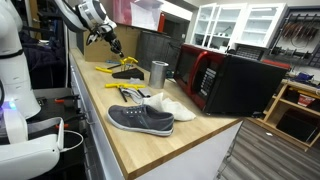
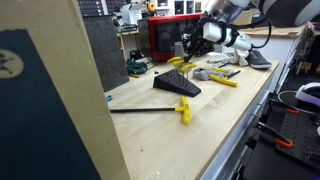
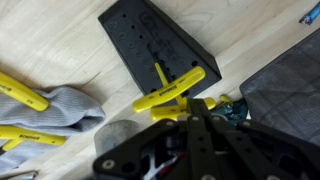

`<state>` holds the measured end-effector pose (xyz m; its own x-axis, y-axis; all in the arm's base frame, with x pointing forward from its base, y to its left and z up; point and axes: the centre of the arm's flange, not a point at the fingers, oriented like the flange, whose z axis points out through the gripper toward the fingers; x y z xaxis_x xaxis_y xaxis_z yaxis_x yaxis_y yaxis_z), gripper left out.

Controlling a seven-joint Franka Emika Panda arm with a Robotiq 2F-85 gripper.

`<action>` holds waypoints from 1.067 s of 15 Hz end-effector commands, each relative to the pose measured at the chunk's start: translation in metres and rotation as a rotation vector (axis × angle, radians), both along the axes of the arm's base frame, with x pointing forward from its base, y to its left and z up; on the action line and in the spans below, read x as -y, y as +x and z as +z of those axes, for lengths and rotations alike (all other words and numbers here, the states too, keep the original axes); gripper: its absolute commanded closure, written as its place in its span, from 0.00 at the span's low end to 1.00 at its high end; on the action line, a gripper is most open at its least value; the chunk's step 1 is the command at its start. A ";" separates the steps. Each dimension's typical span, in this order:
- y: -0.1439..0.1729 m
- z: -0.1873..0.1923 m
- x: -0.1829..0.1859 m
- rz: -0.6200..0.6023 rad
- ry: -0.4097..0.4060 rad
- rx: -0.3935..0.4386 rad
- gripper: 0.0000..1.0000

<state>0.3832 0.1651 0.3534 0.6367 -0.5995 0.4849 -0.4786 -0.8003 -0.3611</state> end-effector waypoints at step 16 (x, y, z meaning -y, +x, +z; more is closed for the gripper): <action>-0.012 -0.005 0.021 -0.070 -0.050 0.005 1.00</action>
